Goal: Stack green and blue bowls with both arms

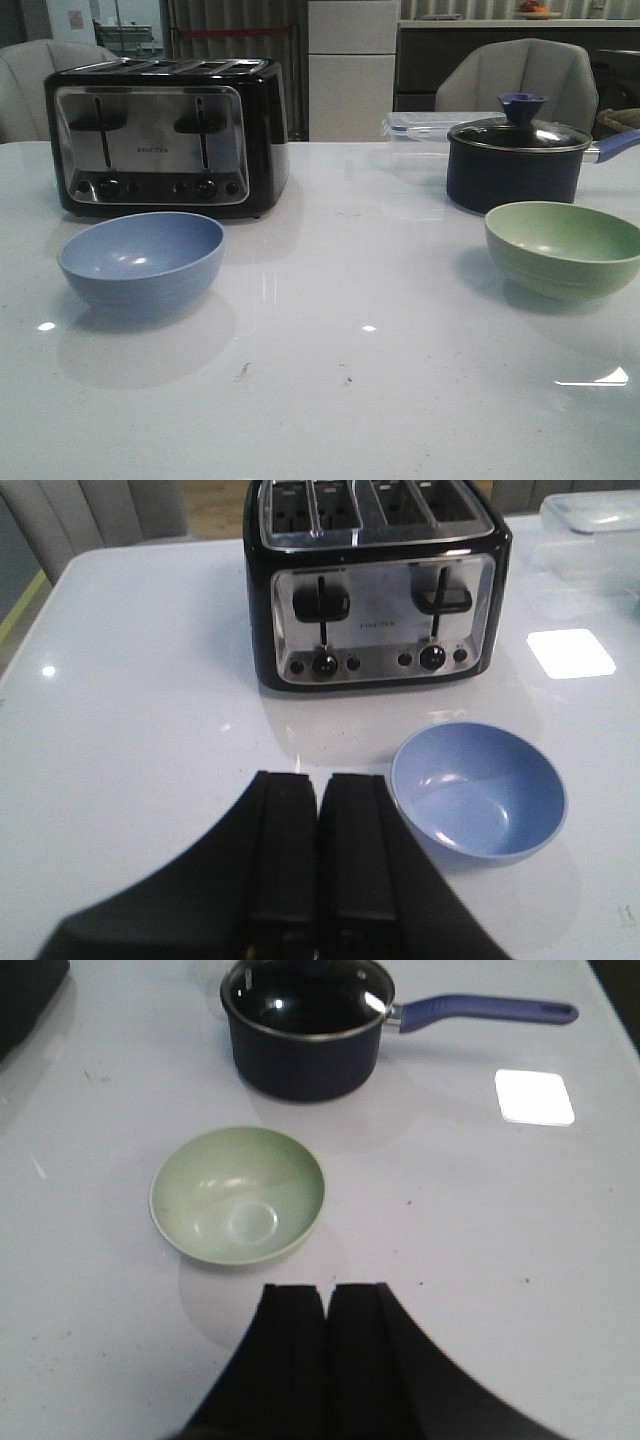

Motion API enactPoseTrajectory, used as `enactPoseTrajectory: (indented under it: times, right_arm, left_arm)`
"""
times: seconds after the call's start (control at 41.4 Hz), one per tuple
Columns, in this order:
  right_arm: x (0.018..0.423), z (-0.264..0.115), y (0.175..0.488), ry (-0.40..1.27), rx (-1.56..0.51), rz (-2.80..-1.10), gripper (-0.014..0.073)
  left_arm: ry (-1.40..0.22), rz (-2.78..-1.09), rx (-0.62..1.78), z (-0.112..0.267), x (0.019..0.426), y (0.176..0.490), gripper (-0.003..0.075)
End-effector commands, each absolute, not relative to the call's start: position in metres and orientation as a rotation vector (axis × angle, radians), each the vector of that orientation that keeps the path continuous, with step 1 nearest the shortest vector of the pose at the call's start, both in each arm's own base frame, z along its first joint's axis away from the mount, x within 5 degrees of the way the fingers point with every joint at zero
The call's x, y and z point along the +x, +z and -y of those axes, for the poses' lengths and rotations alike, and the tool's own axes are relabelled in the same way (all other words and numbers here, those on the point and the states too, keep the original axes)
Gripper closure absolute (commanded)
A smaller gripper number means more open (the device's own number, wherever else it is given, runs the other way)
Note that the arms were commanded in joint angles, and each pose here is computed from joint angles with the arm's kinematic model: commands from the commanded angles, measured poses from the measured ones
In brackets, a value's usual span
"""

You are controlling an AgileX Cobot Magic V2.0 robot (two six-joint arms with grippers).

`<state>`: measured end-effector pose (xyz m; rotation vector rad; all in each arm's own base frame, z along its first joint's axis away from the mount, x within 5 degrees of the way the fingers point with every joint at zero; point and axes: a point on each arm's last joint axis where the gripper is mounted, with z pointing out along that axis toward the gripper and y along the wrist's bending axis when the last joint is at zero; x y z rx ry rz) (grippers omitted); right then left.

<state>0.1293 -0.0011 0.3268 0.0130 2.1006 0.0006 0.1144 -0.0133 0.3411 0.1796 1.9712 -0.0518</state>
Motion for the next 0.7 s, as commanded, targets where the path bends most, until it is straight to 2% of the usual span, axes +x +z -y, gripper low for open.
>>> enactPoseTrajectory:
  times: [0.0,0.097,0.193,0.29,0.677]
  right_arm:
    - [0.147,0.002,0.331,-0.013,0.005,-2.087,0.0521]
    - [0.162,0.002,0.319,-0.007,0.009,-2.161,0.0387]
    - [0.179,0.002,0.307,-0.006,0.009,-2.220,0.0190]
    - [0.198,0.003,0.297,-0.007,0.011,-2.248,0.0059]
    - [0.293,0.013,0.270,0.007,0.082,-2.423,0.0044]
  left_arm:
    - [-0.065,-1.927,0.155,0.014,0.126,0.351,0.0622]
    - [-0.066,-1.967,0.157,0.015,0.134,0.346,0.0545]
    - [-0.066,-1.987,0.157,0.015,0.139,0.343,0.0378]
    - [-0.066,-2.004,0.158,0.015,0.143,0.340,0.0253]
    - [-0.067,-2.033,0.159,0.016,0.149,0.336,0.0243]
